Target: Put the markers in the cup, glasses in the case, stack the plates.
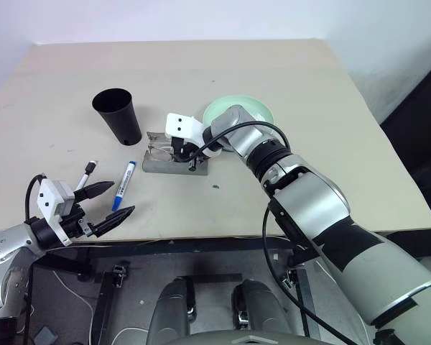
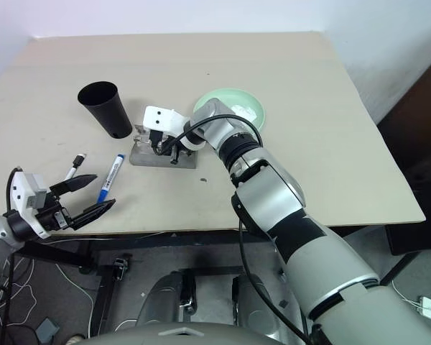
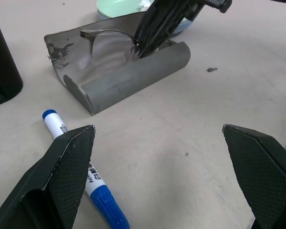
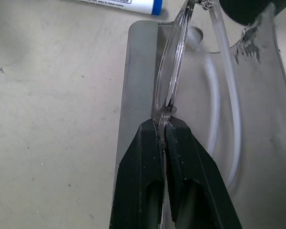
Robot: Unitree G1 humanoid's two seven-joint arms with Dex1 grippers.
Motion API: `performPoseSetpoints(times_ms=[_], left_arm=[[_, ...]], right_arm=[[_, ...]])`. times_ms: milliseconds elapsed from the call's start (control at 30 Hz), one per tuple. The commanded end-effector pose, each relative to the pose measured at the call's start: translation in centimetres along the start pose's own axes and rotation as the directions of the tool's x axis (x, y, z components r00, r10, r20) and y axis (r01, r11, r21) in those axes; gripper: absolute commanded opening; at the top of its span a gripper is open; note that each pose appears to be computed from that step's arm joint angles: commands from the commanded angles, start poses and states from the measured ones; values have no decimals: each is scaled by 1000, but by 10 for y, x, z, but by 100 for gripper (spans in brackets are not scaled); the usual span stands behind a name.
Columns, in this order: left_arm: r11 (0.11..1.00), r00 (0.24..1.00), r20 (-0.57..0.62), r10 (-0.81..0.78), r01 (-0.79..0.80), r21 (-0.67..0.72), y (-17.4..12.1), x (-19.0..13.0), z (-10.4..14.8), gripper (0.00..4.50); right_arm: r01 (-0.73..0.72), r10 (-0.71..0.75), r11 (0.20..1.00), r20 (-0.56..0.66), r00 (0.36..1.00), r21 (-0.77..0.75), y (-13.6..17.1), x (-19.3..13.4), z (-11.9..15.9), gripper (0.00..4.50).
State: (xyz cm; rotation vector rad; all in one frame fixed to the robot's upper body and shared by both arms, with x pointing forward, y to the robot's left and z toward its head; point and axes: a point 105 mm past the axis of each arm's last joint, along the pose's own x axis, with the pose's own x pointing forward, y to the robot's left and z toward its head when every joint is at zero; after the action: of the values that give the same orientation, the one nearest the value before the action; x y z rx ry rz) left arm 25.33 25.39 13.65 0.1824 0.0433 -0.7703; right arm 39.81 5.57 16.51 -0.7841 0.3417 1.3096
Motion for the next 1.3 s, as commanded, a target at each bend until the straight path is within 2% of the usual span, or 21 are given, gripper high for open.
performPoseSetpoints(times_ms=[33, 200, 467, 833, 1300], left_arm=[[999, 1000, 18, 10, -10, 36, 3, -2, 6, 450], [999, 1000, 9, 4, -5, 45, 3, -2, 5, 450], [999, 1000, 14, -2, 1, 51, 3, 2, 7, 450], [999, 1000, 18, -4, 3, 47, 1, 4, 6, 450], [999, 1000, 16, 7, -8, 49, 0, 1, 2, 450]], right_arm=[[9, -10, 998, 14, 1000, 67, -1, 0, 4, 2], [49, -50, 998, 16, 999, 48, -7, -4, 5, 2], [34, -33, 999, -16, 999, 38, -2, 2, -3, 2], [-95, 96, 995, -53, 994, 13, 10, -1, -4, 2], [-69, 72, 997, -88, 994, 30, 9, 3, -10, 2]])
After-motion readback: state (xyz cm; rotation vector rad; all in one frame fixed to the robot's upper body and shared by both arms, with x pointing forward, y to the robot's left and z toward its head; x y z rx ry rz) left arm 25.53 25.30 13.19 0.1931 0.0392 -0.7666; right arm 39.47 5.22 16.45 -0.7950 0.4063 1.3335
